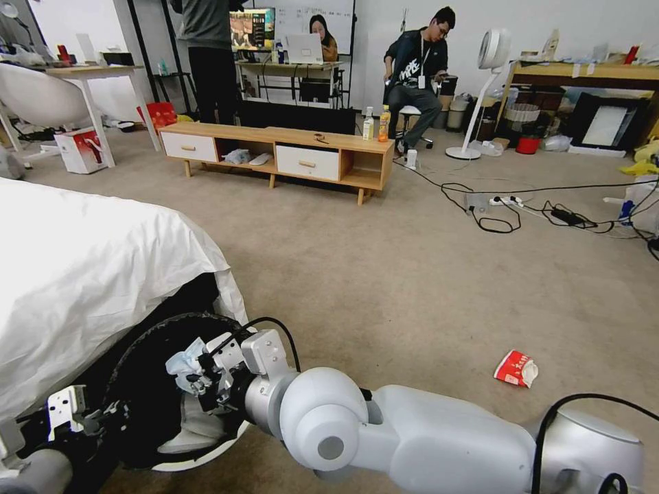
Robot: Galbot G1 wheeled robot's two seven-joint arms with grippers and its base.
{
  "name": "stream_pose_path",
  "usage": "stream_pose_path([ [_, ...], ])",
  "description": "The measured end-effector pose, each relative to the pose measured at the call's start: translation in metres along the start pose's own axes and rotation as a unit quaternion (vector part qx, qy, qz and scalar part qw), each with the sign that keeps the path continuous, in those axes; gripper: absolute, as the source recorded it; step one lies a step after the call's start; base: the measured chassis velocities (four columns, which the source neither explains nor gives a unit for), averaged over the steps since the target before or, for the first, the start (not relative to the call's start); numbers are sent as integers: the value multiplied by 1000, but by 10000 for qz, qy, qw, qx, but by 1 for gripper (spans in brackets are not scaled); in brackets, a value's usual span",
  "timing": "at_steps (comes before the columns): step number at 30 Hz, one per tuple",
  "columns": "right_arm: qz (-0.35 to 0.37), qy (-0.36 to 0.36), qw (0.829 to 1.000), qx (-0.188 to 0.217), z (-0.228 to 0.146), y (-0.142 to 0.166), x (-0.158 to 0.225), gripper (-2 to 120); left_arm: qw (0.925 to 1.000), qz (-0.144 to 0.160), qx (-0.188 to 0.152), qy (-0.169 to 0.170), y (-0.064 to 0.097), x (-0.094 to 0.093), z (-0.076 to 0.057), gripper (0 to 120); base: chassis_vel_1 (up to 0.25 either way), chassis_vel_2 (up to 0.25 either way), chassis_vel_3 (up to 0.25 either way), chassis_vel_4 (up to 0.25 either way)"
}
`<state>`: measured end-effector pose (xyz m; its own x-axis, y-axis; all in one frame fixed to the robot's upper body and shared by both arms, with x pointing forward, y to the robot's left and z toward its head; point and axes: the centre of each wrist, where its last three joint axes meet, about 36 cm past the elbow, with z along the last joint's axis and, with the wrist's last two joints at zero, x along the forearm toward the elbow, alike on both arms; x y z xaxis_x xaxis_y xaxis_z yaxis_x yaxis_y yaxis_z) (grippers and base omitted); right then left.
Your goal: Pick up the trash bin and place the garbage on the floor into it.
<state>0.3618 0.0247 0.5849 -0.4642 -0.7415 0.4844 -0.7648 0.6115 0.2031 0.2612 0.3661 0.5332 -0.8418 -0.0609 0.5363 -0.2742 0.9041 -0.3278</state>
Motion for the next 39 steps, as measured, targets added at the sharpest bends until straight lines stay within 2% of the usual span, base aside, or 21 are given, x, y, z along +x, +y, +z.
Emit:
stream_pose_path([
  [4, -8, -24, 10000, 5, -1, 0, 4, 56, 10000, -10, 4, 11, 1, -1, 0, 1, 0, 0, 0, 0],
  [5, -8, -24, 10000, 5, -1, 0, 4, 56, 10000, -10, 4, 11, 1, -1, 0, 1, 0, 0, 0, 0],
  [7, 4, -35, 10000, 8, -1, -1, 5, 68, 10000, -8, 10, 13, 1, -2, 1, 1, 0, 0, 0, 0],
  [8, 4, -35, 10000, 8, -1, -1, 5, 68, 10000, -8, 10, 13, 1, -2, 1, 1, 0, 0, 0, 0],
  [10, 14, -52, 10000, 8, -2, -2, 7, 77, 10000, -20, 17, 23, 2, -3, 1, 1, 0, 0, 0, 0],
  [11, 14, -52, 10000, 8, -2, -2, 7, 77, 10000, -20, 17, 23, 2, -3, 1, 1, 0, 0, 0, 0],
  [13, 23, -88, 10000, 12, -3, -3, 11, 89, 10000, -46, 19, 32, 3, -4, 2, 1, 0, 0, 0, 0],
  [14, 23, -88, 10000, 12, -3, -3, 11, 89, 10000, -46, 19, 32, 3, -4, 2, 1, 0, 0, 0, 0],
  [16, 32, -115, 9999, 7, -5, -4, 14, 98, 10000, -45, 13, 30, 3, -4, 1, 1, 0, 0, 0, 0],
  [31, 35, -381, 9993, -20, -14, -8, 32, 96, 10000, -89, -2, 18, 5, -4, 0, 1, 0, 0, 0, 0],
  [34, 44, -637, 9980, -23, -23, -13, 47, 96, 9999, -155, -16, 19, 9, -5, -1, 1, 0, 0, 0, 0],
  [39, 281, -1235, 9919, -30, -35, -42, 76, 97, 9994, -336, -54, 46, 17, -7, 0, 1, 0, 0, 0, 0],
])
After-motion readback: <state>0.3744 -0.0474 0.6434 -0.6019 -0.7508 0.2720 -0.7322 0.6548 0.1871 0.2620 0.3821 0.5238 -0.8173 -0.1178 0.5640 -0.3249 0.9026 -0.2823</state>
